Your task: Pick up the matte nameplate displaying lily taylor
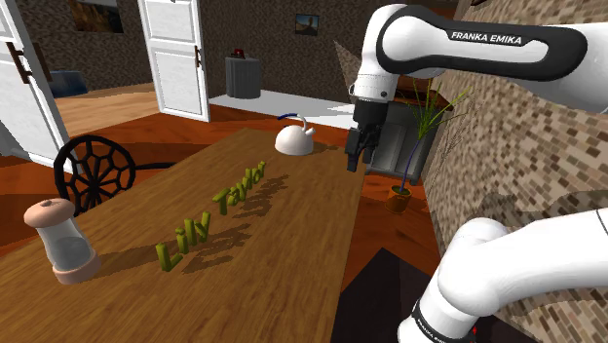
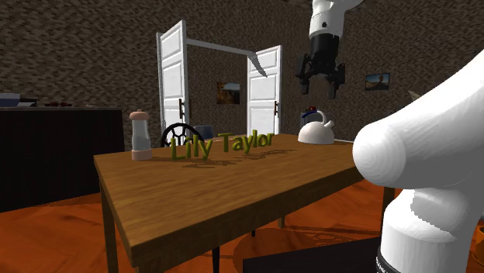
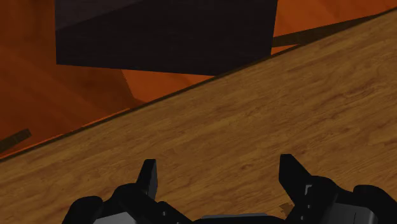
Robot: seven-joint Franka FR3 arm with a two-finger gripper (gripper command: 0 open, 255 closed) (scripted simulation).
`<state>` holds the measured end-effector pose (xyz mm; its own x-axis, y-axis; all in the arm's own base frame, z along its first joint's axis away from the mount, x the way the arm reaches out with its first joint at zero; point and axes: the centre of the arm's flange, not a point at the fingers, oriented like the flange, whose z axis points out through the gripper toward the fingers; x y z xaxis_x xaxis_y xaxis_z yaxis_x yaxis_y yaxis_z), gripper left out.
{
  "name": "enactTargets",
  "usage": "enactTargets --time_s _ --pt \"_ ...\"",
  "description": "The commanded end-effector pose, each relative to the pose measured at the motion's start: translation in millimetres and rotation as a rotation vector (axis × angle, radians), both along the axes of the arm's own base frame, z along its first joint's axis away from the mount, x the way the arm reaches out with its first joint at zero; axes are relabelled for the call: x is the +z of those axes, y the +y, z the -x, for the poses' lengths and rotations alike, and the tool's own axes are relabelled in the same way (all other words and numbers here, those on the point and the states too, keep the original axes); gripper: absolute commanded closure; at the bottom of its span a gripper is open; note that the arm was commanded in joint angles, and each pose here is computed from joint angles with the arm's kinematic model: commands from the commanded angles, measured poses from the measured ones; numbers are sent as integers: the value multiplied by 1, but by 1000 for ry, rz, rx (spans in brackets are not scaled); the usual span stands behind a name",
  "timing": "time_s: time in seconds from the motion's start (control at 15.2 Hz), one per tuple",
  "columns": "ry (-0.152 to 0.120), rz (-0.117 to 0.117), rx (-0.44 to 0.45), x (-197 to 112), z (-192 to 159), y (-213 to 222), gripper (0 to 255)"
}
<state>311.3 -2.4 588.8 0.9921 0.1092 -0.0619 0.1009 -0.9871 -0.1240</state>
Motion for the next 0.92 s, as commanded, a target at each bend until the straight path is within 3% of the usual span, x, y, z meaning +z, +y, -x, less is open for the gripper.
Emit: enactTargets --time_s 0.0,0.86 --pt "0 0 0 0 0 0 0" --pt "-191 48 -127 -64 -77 124 0"
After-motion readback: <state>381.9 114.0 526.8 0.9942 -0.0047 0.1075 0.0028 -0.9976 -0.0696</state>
